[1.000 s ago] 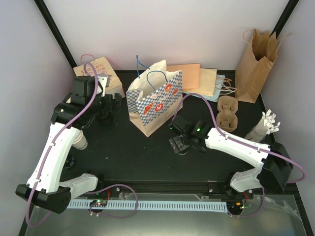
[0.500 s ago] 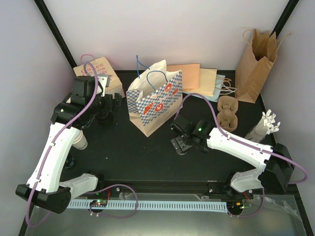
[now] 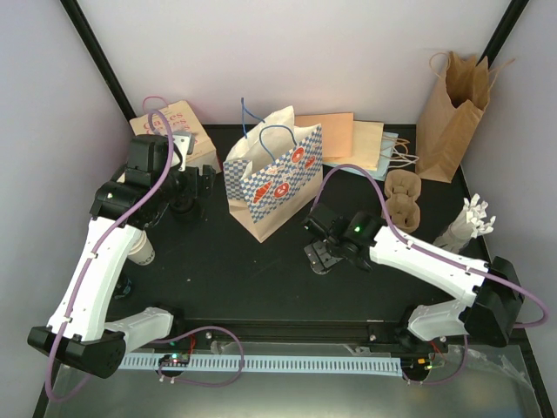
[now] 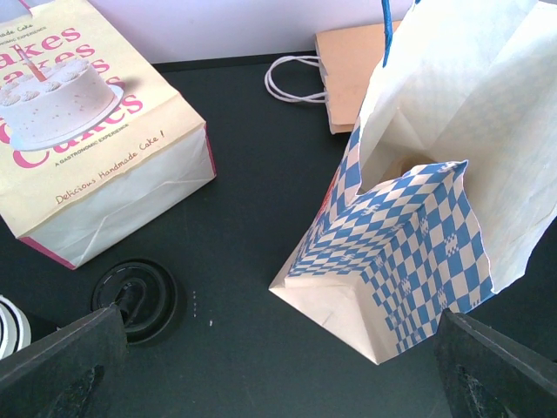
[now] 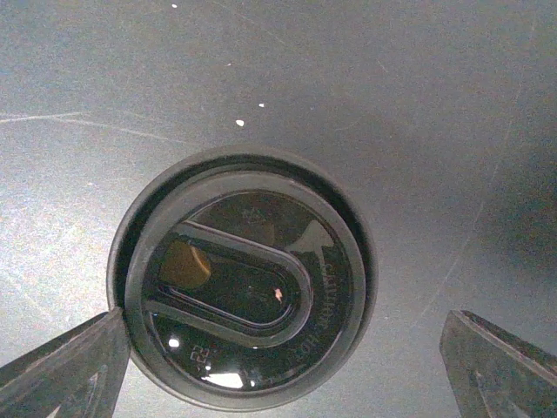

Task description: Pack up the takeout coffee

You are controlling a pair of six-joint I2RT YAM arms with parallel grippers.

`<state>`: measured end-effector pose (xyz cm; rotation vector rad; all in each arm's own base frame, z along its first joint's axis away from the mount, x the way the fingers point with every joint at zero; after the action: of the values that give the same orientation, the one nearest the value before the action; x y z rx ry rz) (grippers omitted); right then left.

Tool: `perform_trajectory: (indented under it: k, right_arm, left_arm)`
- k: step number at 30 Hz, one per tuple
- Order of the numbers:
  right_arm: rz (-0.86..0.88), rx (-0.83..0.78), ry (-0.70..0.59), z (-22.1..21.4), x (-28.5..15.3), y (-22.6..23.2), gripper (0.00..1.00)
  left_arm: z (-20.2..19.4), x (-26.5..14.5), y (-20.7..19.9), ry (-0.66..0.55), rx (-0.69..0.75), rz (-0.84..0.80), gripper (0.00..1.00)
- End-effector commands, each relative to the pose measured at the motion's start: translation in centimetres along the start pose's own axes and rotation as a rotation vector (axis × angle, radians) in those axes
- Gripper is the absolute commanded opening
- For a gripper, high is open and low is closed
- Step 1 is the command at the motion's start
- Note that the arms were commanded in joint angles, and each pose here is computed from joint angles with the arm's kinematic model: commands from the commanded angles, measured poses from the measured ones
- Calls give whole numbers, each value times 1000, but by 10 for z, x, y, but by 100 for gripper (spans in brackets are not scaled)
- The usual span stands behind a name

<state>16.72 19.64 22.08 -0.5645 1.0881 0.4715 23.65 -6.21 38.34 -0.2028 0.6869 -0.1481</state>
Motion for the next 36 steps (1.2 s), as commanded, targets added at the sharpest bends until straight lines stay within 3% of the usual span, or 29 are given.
perform_trajectory:
  k: [1, 25, 36]
  right_arm:
    - [-8, 5, -35, 5, -13, -5, 100]
    - [20, -14, -7, 12, -14, -1, 99]
    - [22, -25, 28, 14, -7, 2, 93]
  left_arm:
    - [-1, -6, 1, -3, 20, -10, 99]
    - [-2, -7, 1, -3, 32, -12, 99]
    - [-1, -4, 0, 0, 37, -16, 99]
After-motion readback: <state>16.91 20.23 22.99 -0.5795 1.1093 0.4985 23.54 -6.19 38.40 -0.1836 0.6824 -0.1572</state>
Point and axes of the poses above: each gripper's point midway between its finger pads, its own x axis out along the fingers, its own y axis along the line the jaws close on, z = x × y, the point moved 9 cm from there along -x, back along the fingers, and after that the axes turned 10 degrees about -x, right-handed, at the moved point
